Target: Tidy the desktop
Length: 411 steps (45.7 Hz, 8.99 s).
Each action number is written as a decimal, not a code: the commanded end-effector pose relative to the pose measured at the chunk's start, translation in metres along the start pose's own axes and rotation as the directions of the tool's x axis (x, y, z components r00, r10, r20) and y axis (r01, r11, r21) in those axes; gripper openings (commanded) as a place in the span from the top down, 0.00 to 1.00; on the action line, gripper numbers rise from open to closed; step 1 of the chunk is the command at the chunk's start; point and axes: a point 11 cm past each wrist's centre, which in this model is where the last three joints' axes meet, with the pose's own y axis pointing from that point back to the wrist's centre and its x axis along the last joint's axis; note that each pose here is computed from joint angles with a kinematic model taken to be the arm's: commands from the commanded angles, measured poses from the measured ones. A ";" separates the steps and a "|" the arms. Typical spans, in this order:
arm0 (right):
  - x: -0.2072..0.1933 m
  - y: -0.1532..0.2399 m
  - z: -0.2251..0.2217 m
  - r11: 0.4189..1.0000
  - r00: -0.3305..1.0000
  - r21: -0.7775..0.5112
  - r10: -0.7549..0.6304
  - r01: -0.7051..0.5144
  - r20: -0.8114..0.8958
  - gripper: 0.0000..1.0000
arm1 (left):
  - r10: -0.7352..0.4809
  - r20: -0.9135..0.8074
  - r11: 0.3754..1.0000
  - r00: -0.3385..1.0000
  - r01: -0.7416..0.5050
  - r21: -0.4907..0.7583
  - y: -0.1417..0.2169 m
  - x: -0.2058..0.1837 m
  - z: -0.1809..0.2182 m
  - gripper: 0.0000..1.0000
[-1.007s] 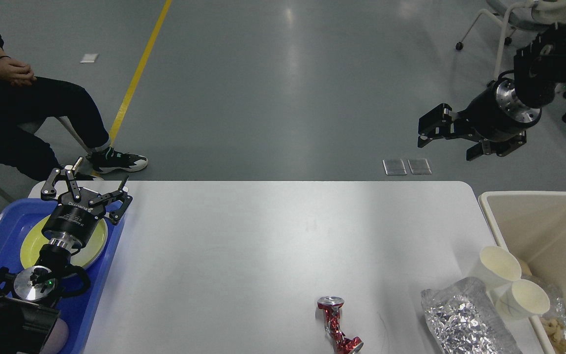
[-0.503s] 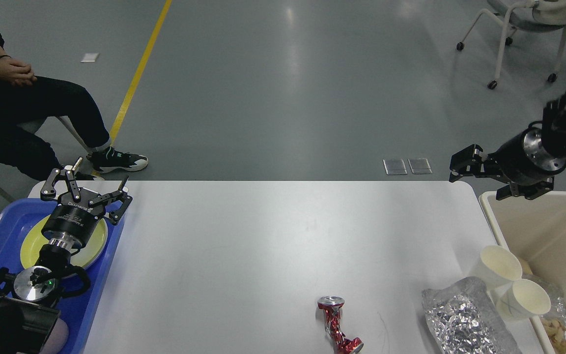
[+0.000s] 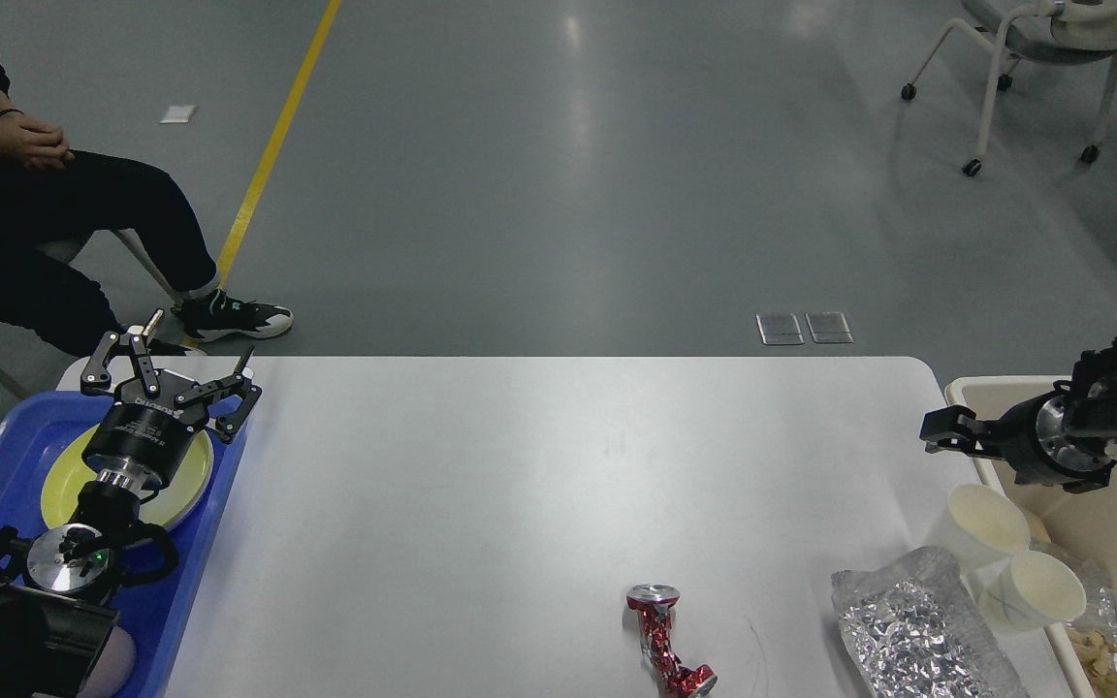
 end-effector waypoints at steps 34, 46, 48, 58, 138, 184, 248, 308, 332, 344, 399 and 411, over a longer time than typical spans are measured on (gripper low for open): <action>-0.025 -0.030 0.004 0.998 0.998 -0.001 -0.057 0.057 0.007 0.49 | 0.002 0.000 1.000 1.000 -0.002 0.001 0.001 0.001 0.000 0.04; -0.026 -0.031 0.000 0.998 0.998 0.012 -0.058 0.058 0.014 0.88 | 0.002 0.000 1.000 1.000 -0.002 0.001 0.001 0.001 0.000 0.03; -0.025 -0.030 -0.001 0.998 0.998 0.017 -0.054 0.054 0.017 0.91 | 0.002 0.000 1.000 1.000 -0.002 0.001 0.001 0.001 0.000 0.03; -0.017 -0.026 -0.006 0.999 0.999 0.028 -0.035 0.034 0.014 1.00 | 0.000 0.000 1.000 1.000 0.000 0.000 0.000 0.000 0.000 0.03; 0.011 -0.038 0.148 0.924 0.924 -0.212 0.353 -0.319 0.148 0.00 | 0.002 0.000 1.000 1.000 -0.002 0.001 0.001 0.001 0.000 0.04; 0.090 0.150 -0.045 0.996 0.996 0.021 -0.082 0.083 -0.037 0.00 | 0.002 0.000 1.000 1.000 -0.002 0.001 0.001 0.001 0.000 0.04; -0.038 -0.010 0.030 0.939 0.943 -0.093 -0.329 0.332 0.040 0.00 | 0.002 0.000 1.000 1.000 -0.002 0.001 0.001 0.001 0.000 0.03; -0.045 -0.023 0.069 0.962 0.972 -0.147 -0.222 0.231 0.073 1.00 | 0.002 0.000 1.000 1.000 -0.002 0.001 0.001 0.001 0.000 0.03; 0.106 0.180 0.024 0.989 0.974 0.149 -0.021 -0.013 0.224 1.00 | 0.000 -0.001 1.000 1.000 0.000 -0.001 0.000 0.000 0.000 0.03; 0.129 0.229 0.007 0.961 0.973 0.264 0.016 -0.078 0.232 1.00 | 0.000 0.000 1.000 1.000 0.000 0.000 0.000 0.000 0.000 0.03; 0.056 0.011 0.128 0.945 0.914 -0.141 0.321 -0.294 0.247 0.00 | 0.002 0.000 1.000 1.000 -0.002 0.001 0.001 0.001 0.000 0.03; 0.091 0.037 0.038 0.968 0.964 -0.034 0.252 -0.250 0.082 0.00 | 0.002 0.000 1.000 1.000 -0.002 0.001 0.001 0.001 0.000 0.03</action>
